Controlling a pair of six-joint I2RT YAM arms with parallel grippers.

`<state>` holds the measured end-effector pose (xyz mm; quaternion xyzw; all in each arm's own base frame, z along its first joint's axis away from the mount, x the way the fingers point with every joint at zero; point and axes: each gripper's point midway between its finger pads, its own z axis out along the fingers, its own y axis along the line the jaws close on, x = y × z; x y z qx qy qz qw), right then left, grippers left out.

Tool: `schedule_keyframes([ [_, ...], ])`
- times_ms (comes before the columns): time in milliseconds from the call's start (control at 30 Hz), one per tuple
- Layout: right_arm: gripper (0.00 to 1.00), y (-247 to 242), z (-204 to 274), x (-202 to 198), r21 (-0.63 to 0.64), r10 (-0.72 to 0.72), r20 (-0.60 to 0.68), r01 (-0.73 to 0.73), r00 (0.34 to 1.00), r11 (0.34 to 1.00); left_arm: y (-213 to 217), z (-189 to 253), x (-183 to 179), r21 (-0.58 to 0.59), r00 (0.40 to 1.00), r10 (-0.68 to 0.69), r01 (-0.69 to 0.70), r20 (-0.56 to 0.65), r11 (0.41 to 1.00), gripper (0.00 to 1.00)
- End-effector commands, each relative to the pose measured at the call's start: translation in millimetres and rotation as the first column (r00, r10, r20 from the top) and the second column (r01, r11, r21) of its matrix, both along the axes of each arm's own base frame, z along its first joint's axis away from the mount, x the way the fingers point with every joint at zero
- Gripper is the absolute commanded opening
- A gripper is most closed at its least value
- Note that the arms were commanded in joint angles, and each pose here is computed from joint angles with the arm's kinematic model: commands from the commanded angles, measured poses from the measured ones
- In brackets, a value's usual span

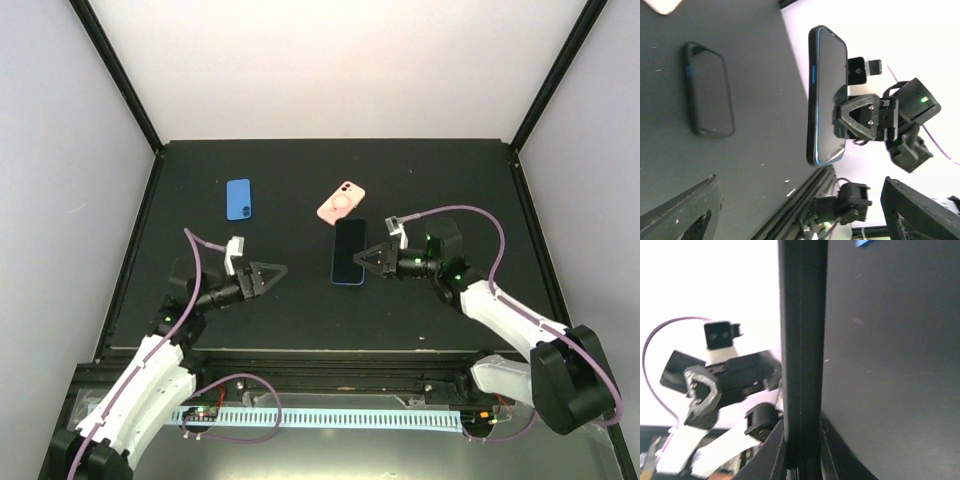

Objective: Put the phone into the phone case

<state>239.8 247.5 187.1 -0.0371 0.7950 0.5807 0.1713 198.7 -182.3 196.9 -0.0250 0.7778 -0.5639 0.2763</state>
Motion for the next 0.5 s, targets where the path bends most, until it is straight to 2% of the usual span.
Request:
schedule_keyframes([
  [0, 0.14, 24.9, 60.6, -23.9, 0.2, 0.108, 0.101, -0.126, 0.989, 0.972, -18.8, 44.5, -6.0, -0.156, 0.993, -0.071, 0.086, 0.099, 0.984, 0.9],
  [167, 0.14, 44.4, 77.3, -37.0, 0.245, 0.155, 0.116, -0.179, 0.981, 0.953, -40.5, 54.2, -12.7, -0.167, 0.984, -0.139, 0.157, 0.115, 0.973, 0.91],
  [467, 0.14, 65.3, 81.2, -50.5, 0.273, 0.204, 0.11, -0.227, 0.973, 0.935, -58.1, 60.4, -11.9, -0.17, 0.975, -0.183, 0.203, 0.124, 0.964, 0.84],
])
